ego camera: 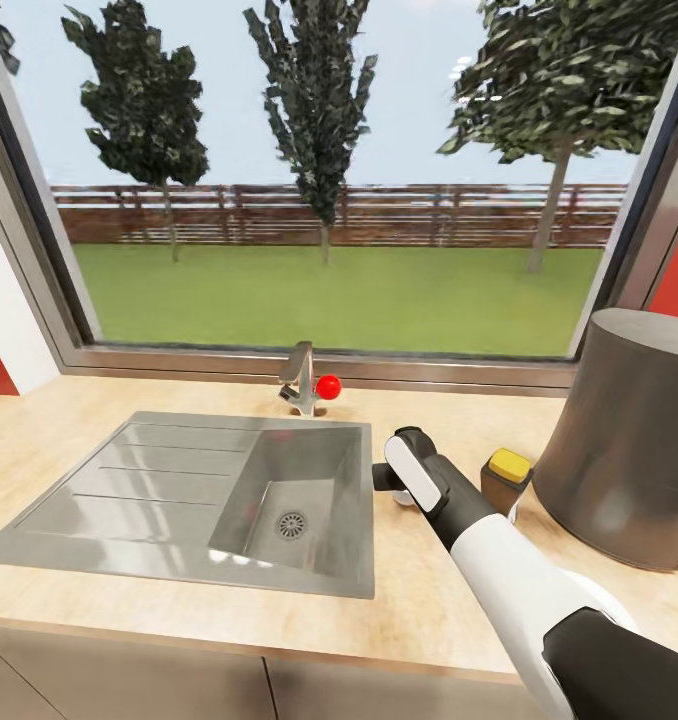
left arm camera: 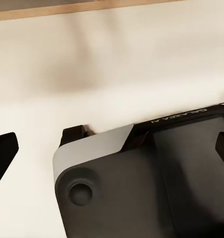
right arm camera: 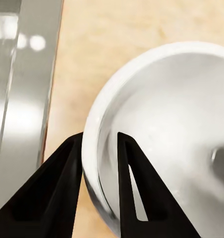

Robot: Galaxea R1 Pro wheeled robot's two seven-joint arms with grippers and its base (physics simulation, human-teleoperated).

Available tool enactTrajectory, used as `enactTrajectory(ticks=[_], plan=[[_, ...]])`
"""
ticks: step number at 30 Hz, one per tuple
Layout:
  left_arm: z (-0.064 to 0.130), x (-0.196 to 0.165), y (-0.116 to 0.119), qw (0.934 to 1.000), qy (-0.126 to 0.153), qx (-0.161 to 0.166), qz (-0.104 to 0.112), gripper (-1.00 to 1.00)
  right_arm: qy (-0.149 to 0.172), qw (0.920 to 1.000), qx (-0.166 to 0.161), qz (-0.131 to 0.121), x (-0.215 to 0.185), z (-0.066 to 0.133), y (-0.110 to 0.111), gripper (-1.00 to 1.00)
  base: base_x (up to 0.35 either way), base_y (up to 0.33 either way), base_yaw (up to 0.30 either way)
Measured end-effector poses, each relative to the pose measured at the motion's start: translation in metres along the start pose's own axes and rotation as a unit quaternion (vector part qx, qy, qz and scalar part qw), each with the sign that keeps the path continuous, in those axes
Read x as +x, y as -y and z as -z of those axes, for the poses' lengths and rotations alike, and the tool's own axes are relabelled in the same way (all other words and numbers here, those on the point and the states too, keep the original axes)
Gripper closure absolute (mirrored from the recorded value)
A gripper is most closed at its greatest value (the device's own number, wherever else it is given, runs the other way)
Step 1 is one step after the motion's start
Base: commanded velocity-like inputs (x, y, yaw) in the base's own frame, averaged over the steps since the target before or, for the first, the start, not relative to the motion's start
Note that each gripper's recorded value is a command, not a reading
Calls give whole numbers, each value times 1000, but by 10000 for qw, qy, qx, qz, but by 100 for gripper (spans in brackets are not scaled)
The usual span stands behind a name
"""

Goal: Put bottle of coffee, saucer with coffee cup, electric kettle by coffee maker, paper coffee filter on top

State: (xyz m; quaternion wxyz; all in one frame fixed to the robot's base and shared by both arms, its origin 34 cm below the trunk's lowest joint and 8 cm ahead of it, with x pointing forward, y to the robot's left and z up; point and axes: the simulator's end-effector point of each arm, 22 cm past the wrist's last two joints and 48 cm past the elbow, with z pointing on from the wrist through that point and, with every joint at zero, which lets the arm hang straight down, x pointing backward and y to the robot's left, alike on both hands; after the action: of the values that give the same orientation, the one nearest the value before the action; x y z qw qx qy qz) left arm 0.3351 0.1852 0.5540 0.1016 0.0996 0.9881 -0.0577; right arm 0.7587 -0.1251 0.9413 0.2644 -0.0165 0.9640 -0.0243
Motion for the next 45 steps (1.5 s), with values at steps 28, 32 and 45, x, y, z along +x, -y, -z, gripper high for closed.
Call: enactTrajectory(ticks=[28, 32, 45], plan=[[0, -1, 1, 10000, 3, 6, -5, -100, 743, 9966, -346, -51, -46, 43, -22, 100, -129, -6, 0], [0, -1, 1, 10000, 4, 7, -5, -100, 925, 9948, -407, 99, -53, 54, -32, 100, -293, -129, 0], [0, -1, 2, 10000, 10, 13, -6, -100, 1013, 9930, -334, 499, -49, 57, -47, 100, -240, -192, 0]])
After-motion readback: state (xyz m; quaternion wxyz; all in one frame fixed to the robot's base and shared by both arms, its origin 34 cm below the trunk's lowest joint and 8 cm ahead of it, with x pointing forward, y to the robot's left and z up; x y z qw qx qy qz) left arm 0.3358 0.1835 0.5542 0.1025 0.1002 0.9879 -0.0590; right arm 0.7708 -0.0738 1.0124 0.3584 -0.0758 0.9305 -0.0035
